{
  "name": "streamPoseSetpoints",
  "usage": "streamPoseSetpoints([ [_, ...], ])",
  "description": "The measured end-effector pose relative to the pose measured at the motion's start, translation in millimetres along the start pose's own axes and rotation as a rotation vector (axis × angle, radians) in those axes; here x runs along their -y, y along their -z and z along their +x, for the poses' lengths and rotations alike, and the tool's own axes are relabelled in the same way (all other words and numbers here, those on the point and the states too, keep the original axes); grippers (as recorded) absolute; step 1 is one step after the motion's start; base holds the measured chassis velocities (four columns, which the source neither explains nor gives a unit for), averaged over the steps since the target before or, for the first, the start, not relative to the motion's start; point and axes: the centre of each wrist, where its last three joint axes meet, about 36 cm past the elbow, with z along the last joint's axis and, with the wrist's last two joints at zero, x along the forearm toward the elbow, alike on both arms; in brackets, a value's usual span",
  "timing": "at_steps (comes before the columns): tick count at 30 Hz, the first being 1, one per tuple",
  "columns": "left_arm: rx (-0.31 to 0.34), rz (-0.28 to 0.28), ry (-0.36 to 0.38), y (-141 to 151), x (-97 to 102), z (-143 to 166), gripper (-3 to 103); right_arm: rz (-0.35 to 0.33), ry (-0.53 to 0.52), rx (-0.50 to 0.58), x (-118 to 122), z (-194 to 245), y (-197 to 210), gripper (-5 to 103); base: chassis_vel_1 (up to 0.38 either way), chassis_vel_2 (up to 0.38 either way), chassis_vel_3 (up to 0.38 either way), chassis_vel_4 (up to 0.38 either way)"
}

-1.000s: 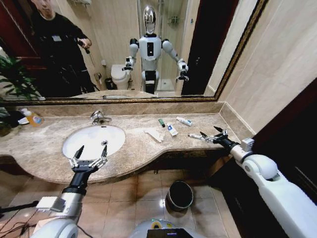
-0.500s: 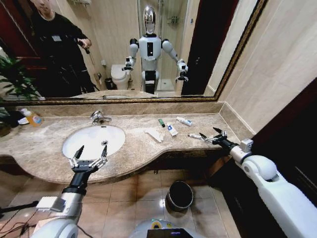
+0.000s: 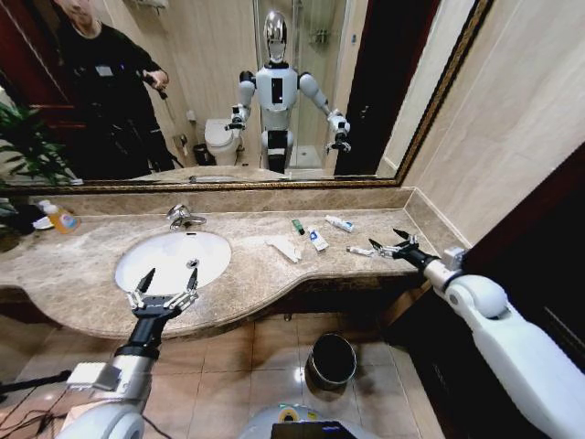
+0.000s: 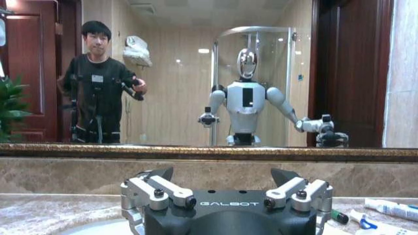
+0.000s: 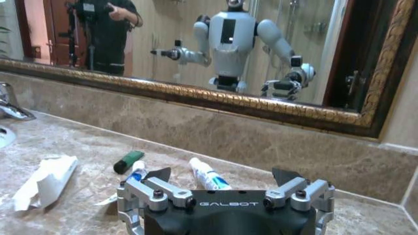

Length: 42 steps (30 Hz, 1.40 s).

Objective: Pick up the trash from the sink and place it in the trash bin.

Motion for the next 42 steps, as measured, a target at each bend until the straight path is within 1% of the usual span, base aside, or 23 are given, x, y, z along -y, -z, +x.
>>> streamPoseSetpoints([
  [2, 0.0, 0.0, 0.0, 0.0, 0.0, 0.0, 100, -0.001, 0.002, -0.002, 1.5, -3.9, -0.4, 100, 0.0, 0.0, 0.0, 0.0],
  [5, 0.0, 0.0, 0.0, 0.0, 0.0, 0.0, 100, 0.0, 0.034, -0.018, 7.8, -27.0, -3.8, 100, 0.0, 0.0, 0.0, 0.0],
  [6, 0.0, 0.0, 0.0, 0.0, 0.0, 0.0, 100, 0.0, 0.034, -0.018, 7.8, -27.0, -3.8, 100, 0.0, 0.0, 0.0, 0.0],
  [9, 0.0, 0.0, 0.0, 0.0, 0.0, 0.0, 100, 0.017, 0.063, -0.026, 13.6, -54.1, 0.4, 100, 0.0, 0.0, 0.0, 0.0],
  [10, 0.0, 0.0, 0.0, 0.0, 0.0, 0.0, 100, 0.017, 0.063, -0.026, 13.6, -54.1, 0.4, 100, 0.0, 0.0, 0.0, 0.0],
  [12, 0.0, 0.0, 0.0, 0.0, 0.0, 0.0, 100, 0.037, 0.083, -0.037, 17.1, -73.4, 5.5, 100, 0.0, 0.0, 0.0, 0.0],
  [13, 0.0, 0.0, 0.0, 0.0, 0.0, 0.0, 100, 0.037, 0.083, -0.037, 17.1, -73.4, 5.5, 100, 0.0, 0.0, 0.0, 0.0],
  [16, 0.0, 0.0, 0.0, 0.0, 0.0, 0.0, 100, 0.073, 0.141, -0.078, 23.0, -99.5, 6.8, 100, 0.0, 0.0, 0.0, 0.0],
  [18, 0.0, 0.0, 0.0, 0.0, 0.0, 0.0, 100, 0.09, 0.205, -0.099, 28.0, -115.7, 2.1, 100, 0.0, 0.0, 0.0, 0.0],
  [19, 0.0, 0.0, 0.0, 0.0, 0.0, 0.0, 100, 0.09, 0.205, -0.099, 28.0, -115.7, 2.1, 100, 0.0, 0.0, 0.0, 0.0],
  [21, 0.0, 0.0, 0.0, 0.0, 0.0, 0.0, 100, 0.115, 0.249, -0.125, 31.9, -133.3, -1.4, 100, 0.0, 0.0, 0.0, 0.0],
  [22, 0.0, 0.0, 0.0, 0.0, 0.0, 0.0, 100, 0.115, 0.249, -0.125, 31.9, -133.3, -1.4, 100, 0.0, 0.0, 0.0, 0.0],
  [24, 0.0, 0.0, 0.0, 0.0, 0.0, 0.0, 100, 0.129, 0.27, -0.144, 36.4, -147.4, -2.5, 100, 0.0, 0.0, 0.0, 0.0],
  [25, 0.0, 0.0, 0.0, 0.0, 0.0, 0.0, 100, 0.129, 0.27, -0.144, 36.4, -147.4, -2.5, 100, 0.0, 0.0, 0.0, 0.0],
  [29, 0.0, 0.0, 0.0, 0.0, 0.0, 0.0, 100, 0.127, 0.277, -0.169, 50.4, -178.9, 9.2, 100, 0.0, 0.0, 0.0, 0.0],
  [34, 0.0, 0.0, 0.0, 0.0, 0.0, 0.0, 100, 0.124, 0.28, -0.182, 57.5, -190.7, 14.5, 100, 0.0, 0.0, 0.0, 0.0],
  [42, 0.0, 0.0, 0.0, 0.0, 0.0, 0.0, 100, 0.062, 0.289, -0.25, 57.6, -213.2, 15.9, 100, 0.0, 0.0, 0.0, 0.0],
])
